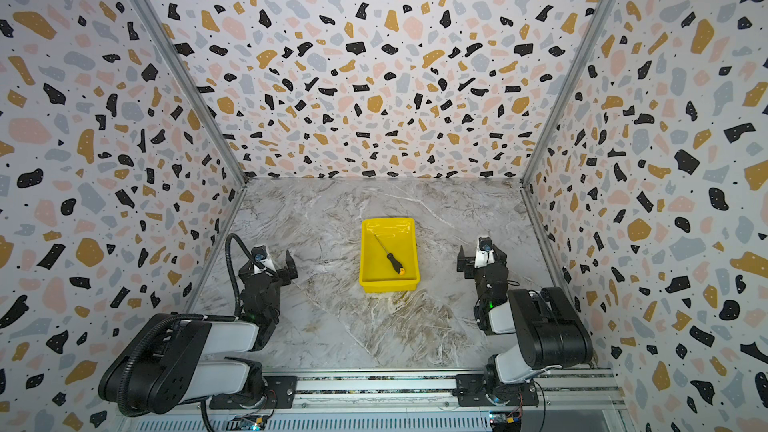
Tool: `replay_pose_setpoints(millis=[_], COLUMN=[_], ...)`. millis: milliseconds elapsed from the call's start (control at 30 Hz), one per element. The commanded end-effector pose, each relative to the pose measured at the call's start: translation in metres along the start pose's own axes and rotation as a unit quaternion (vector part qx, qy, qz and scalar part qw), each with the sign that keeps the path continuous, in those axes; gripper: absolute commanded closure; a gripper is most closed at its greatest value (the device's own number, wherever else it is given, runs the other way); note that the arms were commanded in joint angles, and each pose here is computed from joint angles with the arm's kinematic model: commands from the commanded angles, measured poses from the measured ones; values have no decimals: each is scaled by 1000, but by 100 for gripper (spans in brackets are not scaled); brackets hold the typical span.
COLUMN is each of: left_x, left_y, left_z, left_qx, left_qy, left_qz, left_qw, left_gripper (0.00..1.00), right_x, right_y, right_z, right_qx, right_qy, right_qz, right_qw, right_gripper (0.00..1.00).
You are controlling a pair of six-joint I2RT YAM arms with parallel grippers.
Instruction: Put the screwdriver in the bin
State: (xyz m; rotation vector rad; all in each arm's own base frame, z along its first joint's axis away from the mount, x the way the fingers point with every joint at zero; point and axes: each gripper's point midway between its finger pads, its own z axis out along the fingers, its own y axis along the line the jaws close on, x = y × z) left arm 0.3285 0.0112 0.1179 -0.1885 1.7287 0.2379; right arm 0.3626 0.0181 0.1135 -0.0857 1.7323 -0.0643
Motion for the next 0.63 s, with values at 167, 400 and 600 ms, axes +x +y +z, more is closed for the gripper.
replay_pose_setpoints(millis=[167, 400, 600], left_x=[-18, -18, -18], left_y=[-1, -1, -1], left_z=[0, 0, 0], left_qx=[3, 3, 2], left_qy=[-34, -34, -34], left_qz=[-10, -10, -10], left_qw=[999, 999, 999], left_gripper=[0, 0, 0], right_x=[-11, -10, -11], right_y=[-1, -1, -1], right_z=[3, 4, 3], right_qx=[0, -1, -1], right_qy=[-13, -11, -14], right_qz=[8, 6, 7], right_qw=[1000, 1000, 1000], right_gripper=[1, 1, 1])
